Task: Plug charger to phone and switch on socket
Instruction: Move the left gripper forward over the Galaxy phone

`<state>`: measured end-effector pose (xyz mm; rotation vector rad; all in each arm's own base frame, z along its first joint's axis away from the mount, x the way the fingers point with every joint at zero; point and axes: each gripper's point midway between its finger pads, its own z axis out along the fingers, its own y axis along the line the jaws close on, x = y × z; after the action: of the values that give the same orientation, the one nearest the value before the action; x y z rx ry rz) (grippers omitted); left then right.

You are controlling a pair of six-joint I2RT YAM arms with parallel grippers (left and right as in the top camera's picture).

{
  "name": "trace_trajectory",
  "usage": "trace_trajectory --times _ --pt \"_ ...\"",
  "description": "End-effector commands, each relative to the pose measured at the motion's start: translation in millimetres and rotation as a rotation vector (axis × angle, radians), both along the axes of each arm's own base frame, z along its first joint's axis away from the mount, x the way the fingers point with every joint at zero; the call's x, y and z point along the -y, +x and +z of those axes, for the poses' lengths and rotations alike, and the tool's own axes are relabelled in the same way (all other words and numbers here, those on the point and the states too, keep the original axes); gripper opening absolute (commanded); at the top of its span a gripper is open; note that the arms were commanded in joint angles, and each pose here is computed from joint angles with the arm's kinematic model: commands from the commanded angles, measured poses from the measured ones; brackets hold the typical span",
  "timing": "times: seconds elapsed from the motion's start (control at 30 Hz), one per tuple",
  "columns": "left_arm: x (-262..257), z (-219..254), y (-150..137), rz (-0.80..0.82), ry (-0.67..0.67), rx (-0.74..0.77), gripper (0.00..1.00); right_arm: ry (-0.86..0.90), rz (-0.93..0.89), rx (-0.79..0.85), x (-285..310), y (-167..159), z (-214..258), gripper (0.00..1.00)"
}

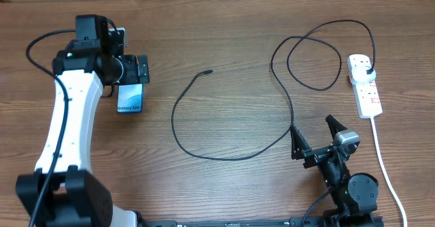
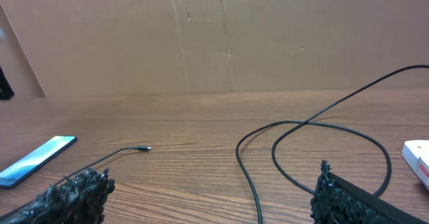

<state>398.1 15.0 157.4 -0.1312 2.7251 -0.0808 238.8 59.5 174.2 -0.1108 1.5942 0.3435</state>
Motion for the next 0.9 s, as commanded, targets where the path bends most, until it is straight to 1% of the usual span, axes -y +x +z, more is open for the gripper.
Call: trace_trajectory --times 0.0,0.27,0.43,0.53,0.67,0.87 --pt "-10.7 -16.6 9.4 0.039 0.057 -0.039 1.0 -0.001 -0.006 0.001 1.3 0.5 -2.6 1.0" --pt "-11.5 -60.1 12.5 0.034 0.057 -0.142 1.0 -0.001 -0.006 0.001 1.3 0.5 -2.6 1.0" --pt "-13.7 -75.8 18.5 0.036 0.064 -0.157 0.99 -0.001 -0.006 0.001 1.2 0.5 -2.6 1.0" --pt "-15.3 -79.9 23.9 0.036 0.067 -0.146 1.0 -0.001 -0.006 0.001 1.2 0.5 -2.6 1.0" --pt "-27.6 -86.0 36.9 0.059 0.107 -0.112 0.99 -0.001 -0.006 0.001 1.3 0.5 -2.6 1.0" --pt "-32.7 -112.9 39.2 0.07 0.093 -0.152 1.0 -0.001 -0.006 0.001 1.2 0.5 -2.6 1.0"
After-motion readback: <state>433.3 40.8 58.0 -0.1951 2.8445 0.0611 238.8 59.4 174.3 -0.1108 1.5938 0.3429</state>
